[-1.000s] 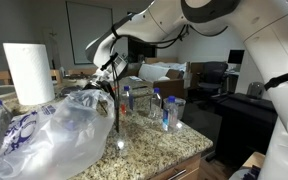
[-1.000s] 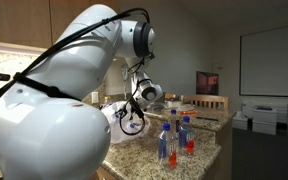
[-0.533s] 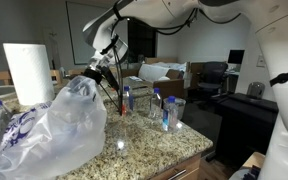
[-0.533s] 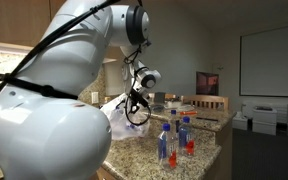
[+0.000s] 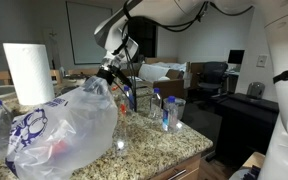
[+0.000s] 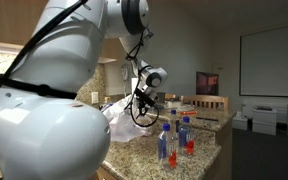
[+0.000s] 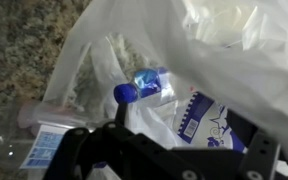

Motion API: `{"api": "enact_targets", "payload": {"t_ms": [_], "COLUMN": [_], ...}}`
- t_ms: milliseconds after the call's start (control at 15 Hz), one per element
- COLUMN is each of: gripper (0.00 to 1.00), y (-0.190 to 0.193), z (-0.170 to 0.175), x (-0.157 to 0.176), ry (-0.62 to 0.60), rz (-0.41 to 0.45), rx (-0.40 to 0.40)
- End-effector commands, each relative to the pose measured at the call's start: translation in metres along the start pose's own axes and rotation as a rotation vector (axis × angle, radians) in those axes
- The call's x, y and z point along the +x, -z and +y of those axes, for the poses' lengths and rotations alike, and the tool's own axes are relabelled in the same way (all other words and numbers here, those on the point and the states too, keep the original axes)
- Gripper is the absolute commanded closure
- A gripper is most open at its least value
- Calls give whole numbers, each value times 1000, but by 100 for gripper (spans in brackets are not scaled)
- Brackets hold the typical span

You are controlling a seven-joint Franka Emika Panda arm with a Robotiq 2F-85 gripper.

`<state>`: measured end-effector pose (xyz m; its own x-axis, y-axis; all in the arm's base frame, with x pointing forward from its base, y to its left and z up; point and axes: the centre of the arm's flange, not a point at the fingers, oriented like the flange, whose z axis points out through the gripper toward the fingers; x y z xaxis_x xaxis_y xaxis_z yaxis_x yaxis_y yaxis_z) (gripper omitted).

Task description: Put the water bottles on the counter in the plastic bag

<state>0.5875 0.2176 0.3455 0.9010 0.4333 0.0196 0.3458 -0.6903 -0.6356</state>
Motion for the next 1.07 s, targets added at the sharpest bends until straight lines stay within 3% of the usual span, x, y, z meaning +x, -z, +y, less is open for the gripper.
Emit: {"api": "enact_targets", "payload": {"t_ms": [0, 333, 533, 1000], "gripper": [0, 0, 0, 0], "y": [4, 19, 22, 20], "z": [-16, -27, -7, 63], "x": [-28, -46, -52, -58], "ry": [-50, -140, -261, -525], "rz": [68, 231, 305, 420], "rx": [-119, -299, -371, -356]}}
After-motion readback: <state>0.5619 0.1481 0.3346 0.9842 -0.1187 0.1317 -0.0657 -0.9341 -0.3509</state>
